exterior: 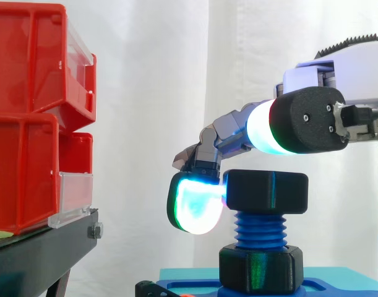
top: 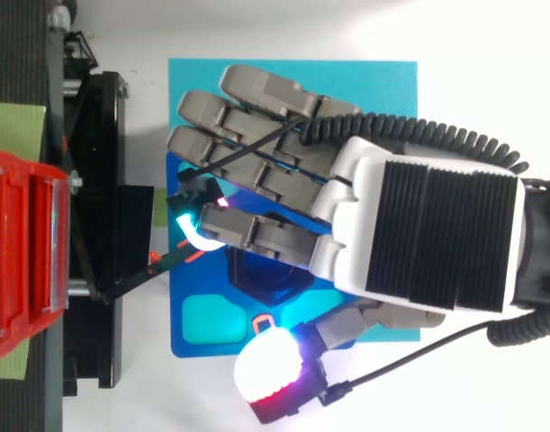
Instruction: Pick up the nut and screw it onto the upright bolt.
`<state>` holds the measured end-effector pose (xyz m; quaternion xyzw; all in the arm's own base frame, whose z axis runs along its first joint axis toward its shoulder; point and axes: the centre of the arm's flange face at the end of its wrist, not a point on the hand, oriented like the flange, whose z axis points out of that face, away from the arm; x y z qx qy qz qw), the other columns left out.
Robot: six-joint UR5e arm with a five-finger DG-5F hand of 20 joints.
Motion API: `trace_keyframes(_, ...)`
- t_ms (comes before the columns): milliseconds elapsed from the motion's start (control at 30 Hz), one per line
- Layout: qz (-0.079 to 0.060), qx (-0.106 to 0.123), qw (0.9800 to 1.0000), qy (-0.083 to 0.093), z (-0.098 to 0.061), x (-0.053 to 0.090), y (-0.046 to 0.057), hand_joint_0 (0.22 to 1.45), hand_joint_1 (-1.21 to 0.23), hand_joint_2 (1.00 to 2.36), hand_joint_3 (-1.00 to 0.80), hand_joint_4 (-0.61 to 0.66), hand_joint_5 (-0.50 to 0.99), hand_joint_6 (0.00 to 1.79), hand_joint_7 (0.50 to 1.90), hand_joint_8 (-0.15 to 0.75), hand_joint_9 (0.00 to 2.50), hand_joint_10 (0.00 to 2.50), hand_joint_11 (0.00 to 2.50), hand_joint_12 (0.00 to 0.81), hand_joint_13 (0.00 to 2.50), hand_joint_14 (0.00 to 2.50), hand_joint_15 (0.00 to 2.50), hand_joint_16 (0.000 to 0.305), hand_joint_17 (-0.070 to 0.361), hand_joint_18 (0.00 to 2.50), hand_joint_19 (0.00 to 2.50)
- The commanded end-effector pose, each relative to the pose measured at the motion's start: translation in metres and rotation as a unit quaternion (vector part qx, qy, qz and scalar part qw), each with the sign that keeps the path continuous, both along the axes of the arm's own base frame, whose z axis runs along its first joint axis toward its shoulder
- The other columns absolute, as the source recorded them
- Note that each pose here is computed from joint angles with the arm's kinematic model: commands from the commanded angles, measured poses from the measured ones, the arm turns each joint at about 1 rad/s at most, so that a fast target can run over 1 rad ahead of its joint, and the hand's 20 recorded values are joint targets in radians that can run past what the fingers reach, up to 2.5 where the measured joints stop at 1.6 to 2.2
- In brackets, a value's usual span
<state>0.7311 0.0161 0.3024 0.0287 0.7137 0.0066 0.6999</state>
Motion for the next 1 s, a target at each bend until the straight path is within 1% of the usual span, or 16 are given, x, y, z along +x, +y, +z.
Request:
trace_keyframes(0, 0.002, 0.000, 1.0000, -0.001, 0.000, 0.000, -0.004, 0.48, -0.08, 1.00, -0.50, 0.27, -0.15, 0.50, 1.07, 0.267, 0.28, 0.00, 0.00, 0.365, 0.23, 0.00, 0.00, 0.043, 0.098, 0.00, 0.00)
trace_keyframes(33, 0.003, 0.000, 1.0000, -0.001, 0.000, 0.000, -0.007, 0.48, -0.08, 1.00, -0.50, 0.27, -0.15, 0.50, 1.08, 0.269, 0.29, 0.00, 0.00, 0.364, 0.24, 0.00, 0.00, 0.043, 0.097, 0.00, 0.00)
trace_keyframes(67, 0.005, 0.000, 1.0000, -0.001, 0.000, 0.000, -0.008, 0.48, -0.08, 1.00, -0.50, 0.26, -0.14, 0.50, 1.10, 0.271, 0.29, 0.00, 0.00, 0.365, 0.25, 0.00, 0.00, 0.043, 0.097, 0.00, 0.00)
trace_keyframes(167, 0.004, -0.001, 1.0000, 0.000, 0.000, 0.000, -0.015, 0.48, -0.08, 1.00, -0.50, 0.27, -0.14, 0.50, 1.14, 0.273, 0.31, 0.00, 0.00, 0.363, 0.27, 0.00, 0.00, 0.042, 0.096, 0.00, 0.00)
trace_keyframes(300, 0.005, -0.001, 1.0000, 0.000, 0.000, 0.000, -0.018, 0.48, -0.09, 1.00, -0.50, 0.26, -0.13, 0.50, 1.20, 0.274, 0.33, 0.00, 0.00, 0.360, 0.29, 0.00, 0.00, 0.041, 0.092, 0.00, 0.00)
trace_keyframes(367, 0.005, -0.001, 1.0000, -0.001, 0.000, 0.001, -0.022, 0.48, -0.09, 1.00, -0.50, 0.27, -0.12, 0.50, 1.23, 0.275, 0.34, 0.00, 0.00, 0.360, 0.30, 0.00, 0.00, 0.041, 0.092, 0.00, 0.00)
trace_keyframes(533, 0.004, -0.001, 1.0000, -0.001, 0.000, 0.001, -0.026, 0.49, -0.09, 1.00, -0.50, 0.26, -0.10, 0.50, 1.32, 0.279, 0.38, 0.00, 0.00, 0.353, 0.33, 0.00, 0.00, 0.039, 0.089, 0.00, 0.00)
trace_keyframes(600, 0.005, -0.002, 1.0000, -0.001, 0.000, 0.000, -0.029, 0.49, -0.09, 1.00, -0.50, 0.26, -0.08, 0.50, 1.37, 0.283, 0.40, 0.00, 0.00, 0.345, 0.35, 0.00, 0.00, 0.038, 0.085, 0.00, 0.00)
trace_keyframes(733, 0.007, -0.005, 1.0000, -0.002, 0.001, 0.001, -0.036, 0.50, -0.09, 1.00, -0.50, 0.26, -0.08, 0.50, 1.37, 0.286, 0.43, 0.00, 0.00, 0.340, 0.37, 0.00, 0.00, 0.037, 0.082, 0.00, 0.00)
trace_keyframes(800, 0.007, -0.006, 1.0000, -0.002, 0.002, 0.001, -0.037, 0.50, -0.09, 1.00, -0.50, 0.25, -0.09, 0.50, 1.30, 0.284, 0.43, 0.00, 0.00, 0.340, 0.38, 0.00, 0.00, 0.036, 0.082, 0.00, 0.00)
trace_keyframes(833, 0.007, -0.009, 0.9999, -0.005, 0.006, 0.002, -0.039, 0.50, -0.09, 1.00, -0.50, 0.26, -0.10, 0.50, 1.28, 0.285, 0.43, 0.00, 0.00, 0.340, 0.38, 0.00, 0.00, 0.036, 0.082, 0.00, 0.00)
trace_keyframes(867, 0.006, -0.012, 0.9999, -0.007, 0.009, 0.003, -0.042, 0.49, -0.09, 1.00, -0.50, 0.27, -0.11, 0.50, 1.22, 0.284, 0.43, 0.00, 0.00, 0.340, 0.38, 0.00, 0.00, 0.036, 0.081, 0.00, 0.00)
trace_keyframes(900, 0.007, -0.012, 0.9999, -0.007, 0.011, 0.004, -0.043, 0.49, -0.08, 1.00, -0.50, 0.29, -0.13, 0.50, 1.13, 0.283, 0.43, 0.00, 0.00, 0.340, 0.38, 0.00, 0.00, 0.036, 0.081, 0.00, 0.00)
trace_keyframes(933, 0.009, -0.015, 0.9998, -0.008, 0.015, 0.005, -0.044, 0.49, -0.08, 1.00, -0.50, 0.29, -0.13, 0.50, 1.10, 0.282, 0.43, 0.00, 0.00, 0.341, 0.38, 0.00, 0.00, 0.036, 0.082, 0.00, 0.00)
trace_keyframes(967, 0.009, -0.017, 0.9998, -0.008, 0.017, 0.005, -0.046, 0.49, -0.08, 1.00, -0.50, 0.29, -0.14, 0.50, 1.04, 0.278, 0.42, 0.00, 0.00, 0.343, 0.38, 0.00, 0.00, 0.037, 0.083, 0.00, 0.00)
